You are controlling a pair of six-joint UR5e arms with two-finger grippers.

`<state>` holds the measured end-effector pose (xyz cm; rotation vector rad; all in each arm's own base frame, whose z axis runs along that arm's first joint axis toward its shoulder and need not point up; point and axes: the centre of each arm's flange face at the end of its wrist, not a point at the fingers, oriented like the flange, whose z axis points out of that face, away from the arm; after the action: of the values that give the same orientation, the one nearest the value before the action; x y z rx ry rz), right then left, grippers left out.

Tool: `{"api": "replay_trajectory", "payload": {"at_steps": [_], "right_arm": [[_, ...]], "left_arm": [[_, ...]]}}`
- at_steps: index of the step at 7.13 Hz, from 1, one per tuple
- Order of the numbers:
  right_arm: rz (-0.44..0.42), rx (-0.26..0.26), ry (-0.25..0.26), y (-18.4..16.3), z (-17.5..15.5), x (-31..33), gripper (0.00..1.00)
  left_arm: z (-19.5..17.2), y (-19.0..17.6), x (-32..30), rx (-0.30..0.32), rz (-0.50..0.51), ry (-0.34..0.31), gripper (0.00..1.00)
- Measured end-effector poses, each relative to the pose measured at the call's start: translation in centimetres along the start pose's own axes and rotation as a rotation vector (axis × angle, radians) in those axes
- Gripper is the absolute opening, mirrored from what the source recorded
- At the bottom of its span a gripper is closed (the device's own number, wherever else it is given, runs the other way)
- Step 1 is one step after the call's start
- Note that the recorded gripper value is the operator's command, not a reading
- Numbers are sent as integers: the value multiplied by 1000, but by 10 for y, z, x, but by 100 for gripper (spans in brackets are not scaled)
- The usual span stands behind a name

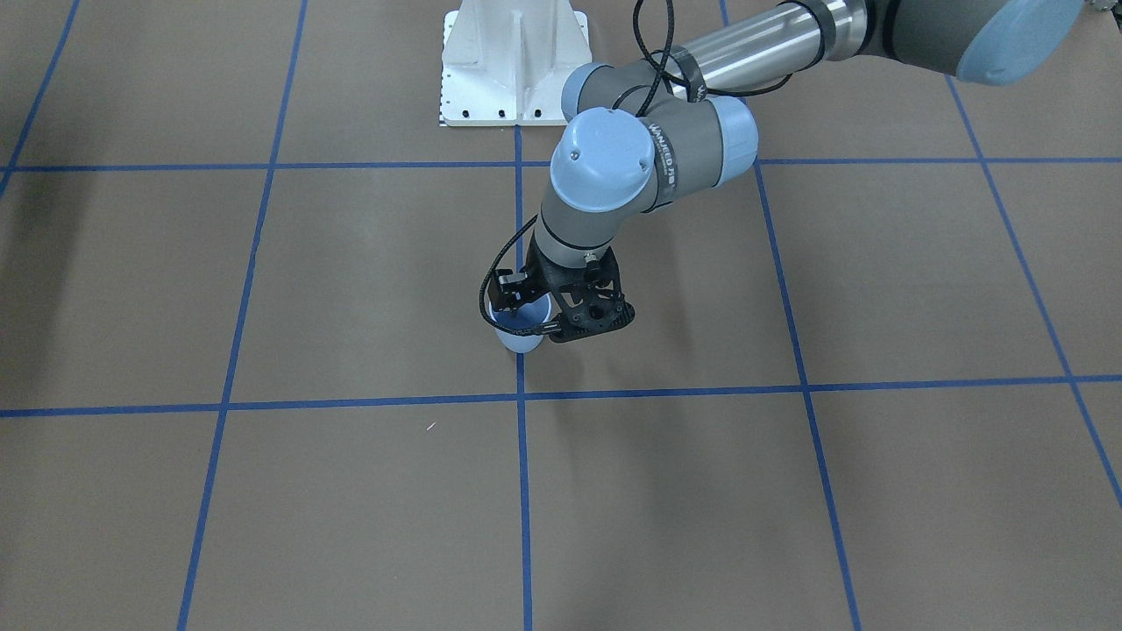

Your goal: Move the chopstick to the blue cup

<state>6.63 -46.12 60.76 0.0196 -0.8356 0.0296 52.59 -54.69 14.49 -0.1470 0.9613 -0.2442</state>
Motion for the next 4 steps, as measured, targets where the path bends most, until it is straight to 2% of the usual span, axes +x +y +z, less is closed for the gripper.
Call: {"api": "replay_trajectory", "payload": {"at_steps": [2,4], "right_arm": [[-110,6,14,1,-3,6,100],[-157,-1,32,0,-2,25,100]], "left_arm": [[-37,-25,-36,45,-4,10,98],[-52,-37,-52,64,15,-1,98]]}}
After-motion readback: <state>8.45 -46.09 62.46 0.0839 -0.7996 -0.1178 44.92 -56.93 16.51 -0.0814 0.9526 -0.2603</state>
